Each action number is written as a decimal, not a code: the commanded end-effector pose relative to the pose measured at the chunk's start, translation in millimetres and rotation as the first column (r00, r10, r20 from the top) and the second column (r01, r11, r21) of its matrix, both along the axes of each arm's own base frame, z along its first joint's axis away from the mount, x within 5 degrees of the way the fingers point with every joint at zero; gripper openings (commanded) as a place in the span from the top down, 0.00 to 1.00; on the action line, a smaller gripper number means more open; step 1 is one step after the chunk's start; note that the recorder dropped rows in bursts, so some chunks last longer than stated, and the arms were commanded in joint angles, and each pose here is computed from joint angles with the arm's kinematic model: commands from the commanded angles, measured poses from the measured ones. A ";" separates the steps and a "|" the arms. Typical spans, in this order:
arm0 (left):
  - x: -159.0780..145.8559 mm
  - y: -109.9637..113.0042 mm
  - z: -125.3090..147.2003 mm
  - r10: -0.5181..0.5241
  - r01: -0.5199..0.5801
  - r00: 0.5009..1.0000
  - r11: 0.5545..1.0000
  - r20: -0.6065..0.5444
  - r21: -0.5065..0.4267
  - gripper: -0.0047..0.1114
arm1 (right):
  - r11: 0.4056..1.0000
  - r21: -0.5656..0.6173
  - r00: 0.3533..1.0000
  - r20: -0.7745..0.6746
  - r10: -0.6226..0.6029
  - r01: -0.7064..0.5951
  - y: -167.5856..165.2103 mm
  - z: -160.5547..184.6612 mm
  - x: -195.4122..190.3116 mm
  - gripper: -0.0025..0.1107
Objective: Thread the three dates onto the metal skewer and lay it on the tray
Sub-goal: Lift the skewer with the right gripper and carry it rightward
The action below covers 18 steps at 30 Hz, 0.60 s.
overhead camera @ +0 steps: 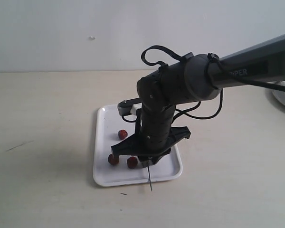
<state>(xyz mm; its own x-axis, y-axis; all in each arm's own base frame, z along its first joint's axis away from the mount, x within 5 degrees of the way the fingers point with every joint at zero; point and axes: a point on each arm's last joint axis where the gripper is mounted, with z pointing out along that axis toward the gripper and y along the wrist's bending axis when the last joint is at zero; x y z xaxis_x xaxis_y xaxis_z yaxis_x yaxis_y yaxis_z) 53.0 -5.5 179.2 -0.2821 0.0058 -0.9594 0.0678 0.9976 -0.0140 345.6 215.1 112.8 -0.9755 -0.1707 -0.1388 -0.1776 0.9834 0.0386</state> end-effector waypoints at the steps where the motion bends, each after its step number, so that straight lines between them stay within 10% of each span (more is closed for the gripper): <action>1: 0.0 0.2 2.0 0.004 -0.004 1.000 1.000 0.017 -0.002 0.96 | 0.997 0.009 0.998 -0.002 -0.071 0.071 2.2 -2.3 0.3 0.92; 18: 0.0 0.2 2.0 0.004 -0.004 1.000 1.000 0.017 -0.002 0.96 | 0.971 -0.010 0.962 0.136 -0.237 0.240 -9.9 40.1 4.1 0.98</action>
<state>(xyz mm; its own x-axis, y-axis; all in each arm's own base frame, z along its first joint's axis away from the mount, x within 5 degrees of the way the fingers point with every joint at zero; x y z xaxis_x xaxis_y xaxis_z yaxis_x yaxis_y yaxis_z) 53.0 -5.5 179.2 -0.2821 0.0058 -0.9594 0.0678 0.9976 -0.0140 350.3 206.9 127.9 -0.9755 0.0668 -0.2098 0.0673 0.9977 0.0046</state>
